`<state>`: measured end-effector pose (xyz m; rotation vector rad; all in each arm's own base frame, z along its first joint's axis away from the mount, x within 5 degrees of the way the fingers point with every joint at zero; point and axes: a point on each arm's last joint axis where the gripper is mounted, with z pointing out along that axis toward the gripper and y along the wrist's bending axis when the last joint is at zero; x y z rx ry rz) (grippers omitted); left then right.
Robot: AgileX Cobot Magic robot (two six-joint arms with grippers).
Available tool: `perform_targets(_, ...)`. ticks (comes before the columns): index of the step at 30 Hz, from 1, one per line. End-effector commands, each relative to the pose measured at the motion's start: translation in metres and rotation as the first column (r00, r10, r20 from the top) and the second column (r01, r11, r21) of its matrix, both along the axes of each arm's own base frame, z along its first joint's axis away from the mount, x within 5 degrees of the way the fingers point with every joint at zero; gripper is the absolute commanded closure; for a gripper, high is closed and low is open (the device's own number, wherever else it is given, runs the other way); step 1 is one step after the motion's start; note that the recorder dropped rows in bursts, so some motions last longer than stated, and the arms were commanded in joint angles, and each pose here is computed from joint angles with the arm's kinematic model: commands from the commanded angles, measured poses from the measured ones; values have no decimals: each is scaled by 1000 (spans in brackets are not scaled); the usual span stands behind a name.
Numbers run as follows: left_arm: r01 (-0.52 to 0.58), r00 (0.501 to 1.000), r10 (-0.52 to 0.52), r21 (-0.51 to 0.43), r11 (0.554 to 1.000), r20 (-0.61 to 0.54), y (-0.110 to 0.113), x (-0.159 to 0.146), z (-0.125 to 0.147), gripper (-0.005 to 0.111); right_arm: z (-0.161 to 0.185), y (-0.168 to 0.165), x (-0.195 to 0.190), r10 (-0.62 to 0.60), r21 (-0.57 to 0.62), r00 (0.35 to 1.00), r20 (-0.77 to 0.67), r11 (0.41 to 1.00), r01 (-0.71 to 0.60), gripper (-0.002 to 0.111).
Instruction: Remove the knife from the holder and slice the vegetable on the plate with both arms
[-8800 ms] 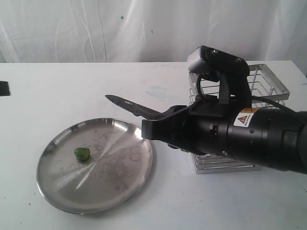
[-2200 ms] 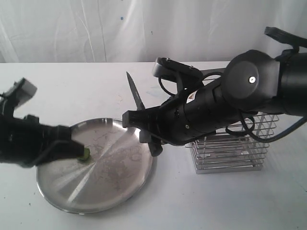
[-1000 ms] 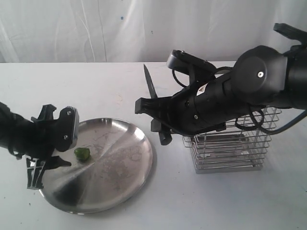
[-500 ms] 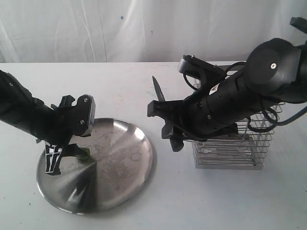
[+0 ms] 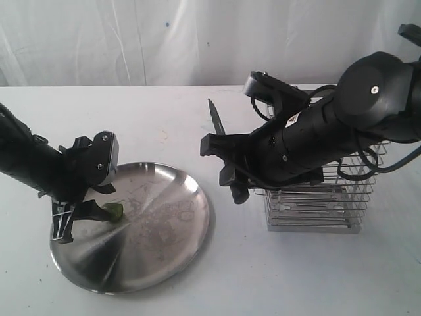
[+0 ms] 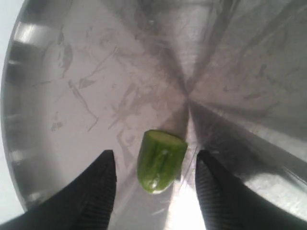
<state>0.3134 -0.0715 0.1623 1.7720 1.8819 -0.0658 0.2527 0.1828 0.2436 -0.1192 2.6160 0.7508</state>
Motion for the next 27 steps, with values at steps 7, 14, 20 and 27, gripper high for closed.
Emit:
perform_targets(7, 109, 994, -109, -43, 993, 8, -7, 3, -14, 52, 4, -1, 0, 3, 5, 1000, 15, 1000, -3, 108)
perform_targets(14, 79, 997, -79, -10, 997, 16, -4, 7, -22, 52, 4, -2, -1, 6, 3, 1000, 9, 1000, -7, 108)
perform_targets(20, 76, 997, -76, -7, 997, 1, -3, 8, -28, 67, 4, -1, 0, 4, 5, 1000, 14, 1000, -4, 108)
perform_targets(27, -193, 981, 183, -188, 963, -67, -8, 12, -11, 107, 5, -1, 1, -4, 9, 1000, 28, 1000, 4, 108)
